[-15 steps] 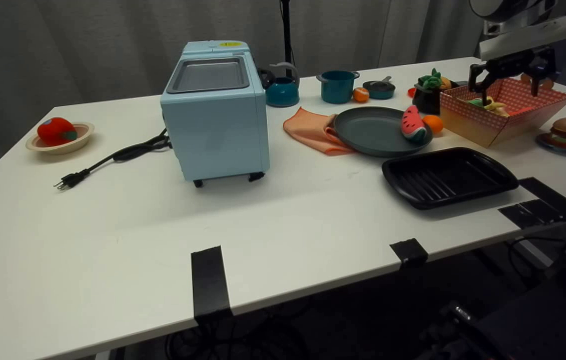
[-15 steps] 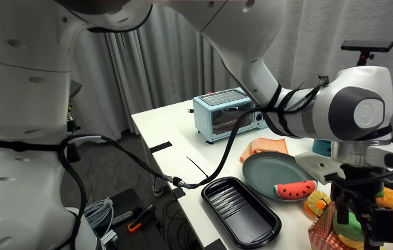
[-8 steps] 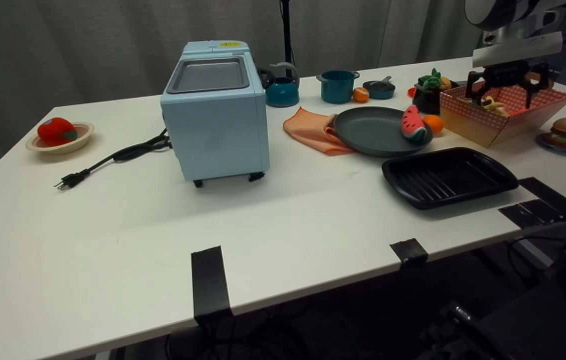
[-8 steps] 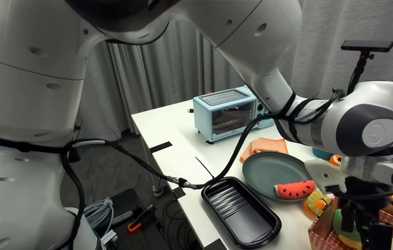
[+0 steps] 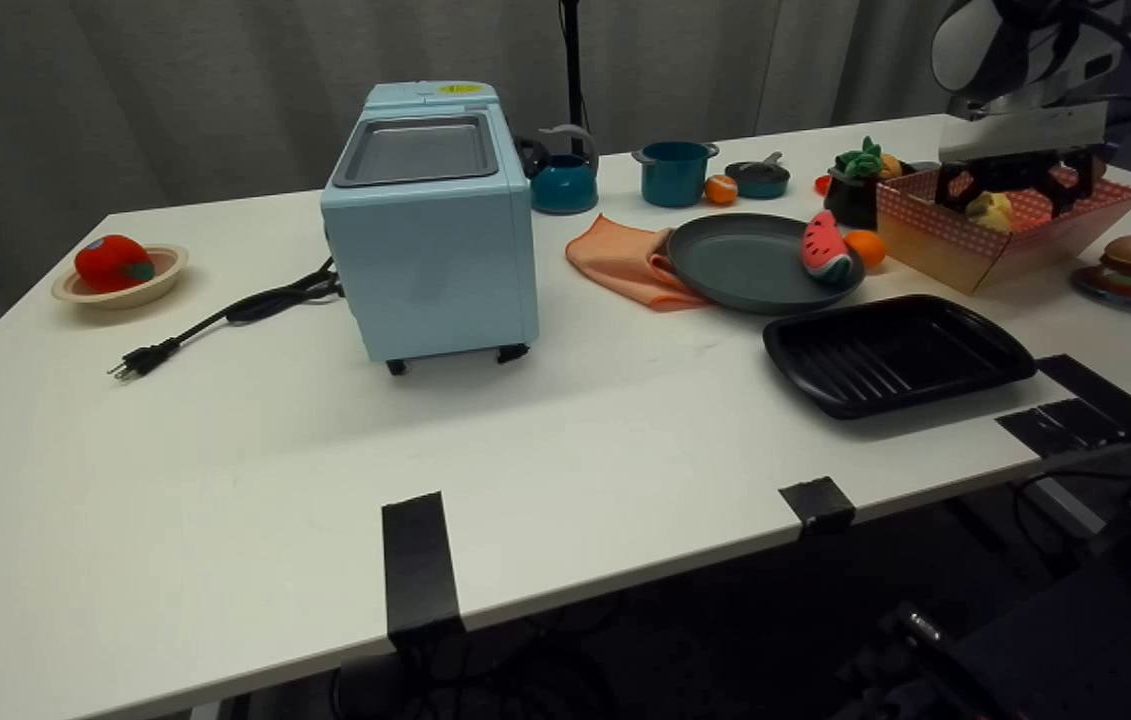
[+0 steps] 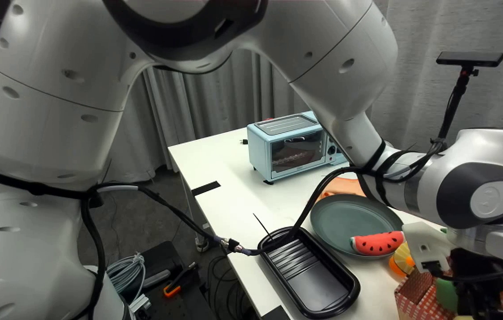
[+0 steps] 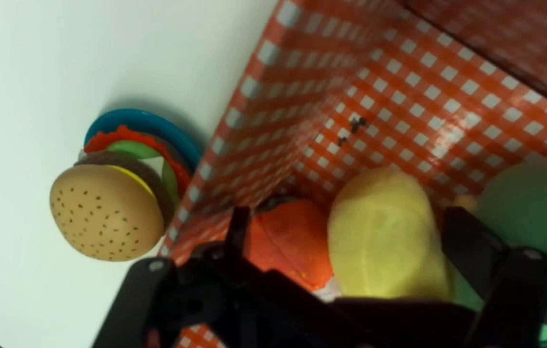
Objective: Pick the duck from the basket and put it on the plate
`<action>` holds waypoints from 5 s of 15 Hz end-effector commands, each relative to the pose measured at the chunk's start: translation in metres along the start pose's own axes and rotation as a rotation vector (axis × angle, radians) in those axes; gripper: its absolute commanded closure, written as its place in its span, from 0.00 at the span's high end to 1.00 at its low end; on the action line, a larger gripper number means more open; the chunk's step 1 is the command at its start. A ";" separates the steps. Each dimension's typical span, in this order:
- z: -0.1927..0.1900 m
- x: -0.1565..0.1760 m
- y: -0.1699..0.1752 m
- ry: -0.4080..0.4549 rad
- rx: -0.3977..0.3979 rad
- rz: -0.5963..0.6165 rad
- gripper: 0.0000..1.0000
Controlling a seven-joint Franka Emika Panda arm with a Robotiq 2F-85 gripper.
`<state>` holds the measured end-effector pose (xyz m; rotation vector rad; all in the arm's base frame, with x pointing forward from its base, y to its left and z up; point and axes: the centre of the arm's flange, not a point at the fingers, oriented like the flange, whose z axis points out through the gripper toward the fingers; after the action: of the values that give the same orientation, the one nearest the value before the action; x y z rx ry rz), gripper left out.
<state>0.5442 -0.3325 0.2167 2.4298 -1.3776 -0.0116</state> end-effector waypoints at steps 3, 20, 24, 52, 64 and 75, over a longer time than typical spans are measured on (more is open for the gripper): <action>0.016 0.008 -0.010 0.120 -0.020 0.056 0.66; -0.065 0.039 -0.008 0.224 0.093 0.108 0.02; -0.110 0.043 -0.005 0.244 0.164 0.127 0.02; -0.242 -0.203 -0.108 -0.011 0.423 -0.170 0.02; -0.220 -0.203 -0.103 0.020 0.373 -0.196 0.89; -0.209 -0.160 -0.078 0.049 0.333 -0.146 1.00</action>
<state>0.5612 -0.1021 0.3638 2.7770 -1.2616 0.2604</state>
